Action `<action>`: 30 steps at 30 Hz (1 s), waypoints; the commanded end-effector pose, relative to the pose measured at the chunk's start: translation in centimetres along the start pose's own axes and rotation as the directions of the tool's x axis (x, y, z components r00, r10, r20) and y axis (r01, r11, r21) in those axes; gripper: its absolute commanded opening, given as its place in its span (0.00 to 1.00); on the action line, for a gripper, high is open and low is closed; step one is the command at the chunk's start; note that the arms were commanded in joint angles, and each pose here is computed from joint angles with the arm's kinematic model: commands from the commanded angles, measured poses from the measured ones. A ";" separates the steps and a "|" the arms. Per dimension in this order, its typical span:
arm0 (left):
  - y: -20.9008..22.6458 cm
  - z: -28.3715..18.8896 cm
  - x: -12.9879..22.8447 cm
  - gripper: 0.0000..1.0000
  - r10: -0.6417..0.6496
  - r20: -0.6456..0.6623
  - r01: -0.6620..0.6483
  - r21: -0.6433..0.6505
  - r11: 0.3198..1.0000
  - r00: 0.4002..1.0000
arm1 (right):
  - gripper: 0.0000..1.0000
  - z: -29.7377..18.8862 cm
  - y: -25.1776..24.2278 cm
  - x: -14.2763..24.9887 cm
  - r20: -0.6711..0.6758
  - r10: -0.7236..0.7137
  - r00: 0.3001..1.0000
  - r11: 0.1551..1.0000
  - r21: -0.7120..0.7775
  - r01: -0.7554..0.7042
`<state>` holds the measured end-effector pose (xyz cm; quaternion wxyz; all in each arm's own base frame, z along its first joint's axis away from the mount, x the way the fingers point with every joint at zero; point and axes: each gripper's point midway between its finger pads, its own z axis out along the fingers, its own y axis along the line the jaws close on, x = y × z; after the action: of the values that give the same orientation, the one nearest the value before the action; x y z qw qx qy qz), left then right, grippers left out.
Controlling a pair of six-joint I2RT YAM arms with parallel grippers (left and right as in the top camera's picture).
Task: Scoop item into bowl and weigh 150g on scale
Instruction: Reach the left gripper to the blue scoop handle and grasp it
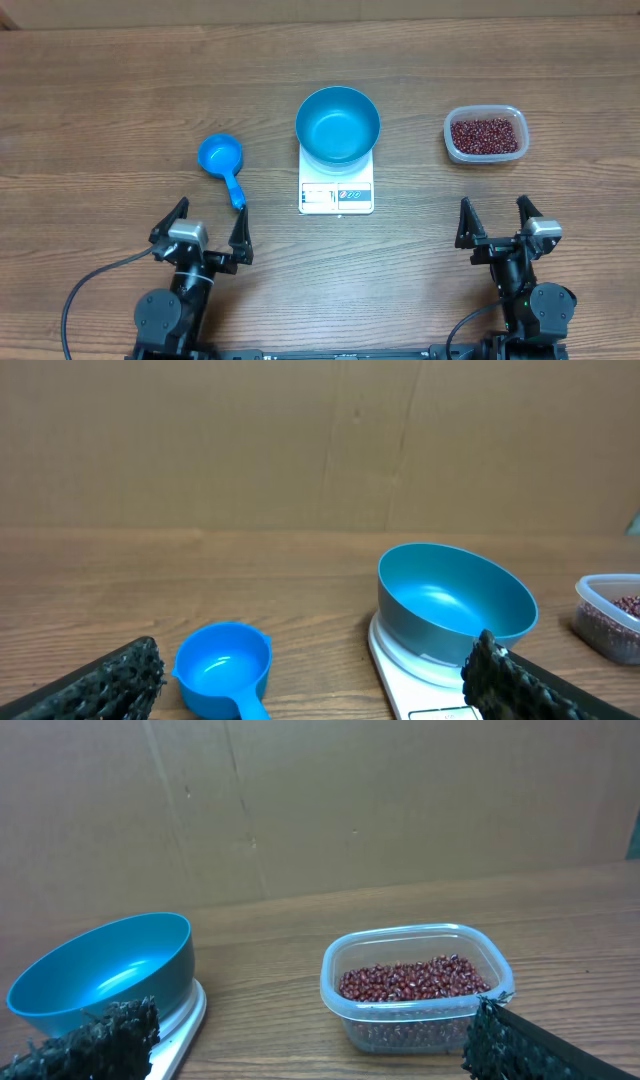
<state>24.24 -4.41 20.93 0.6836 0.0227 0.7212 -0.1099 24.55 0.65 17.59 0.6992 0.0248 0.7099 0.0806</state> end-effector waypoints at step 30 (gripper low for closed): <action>-3.6 9.7 -0.2 1.00 0.039 -0.744 0.085 0.127 0.988 0.667 | 1.00 0.0 -0.2 0.2 0.003 0.004 1.000 1.000 0.006 -0.004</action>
<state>32.64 -9.16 22.60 0.3513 0.0948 0.9201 -0.1448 24.56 0.64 17.59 0.6993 0.0249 0.7099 0.0805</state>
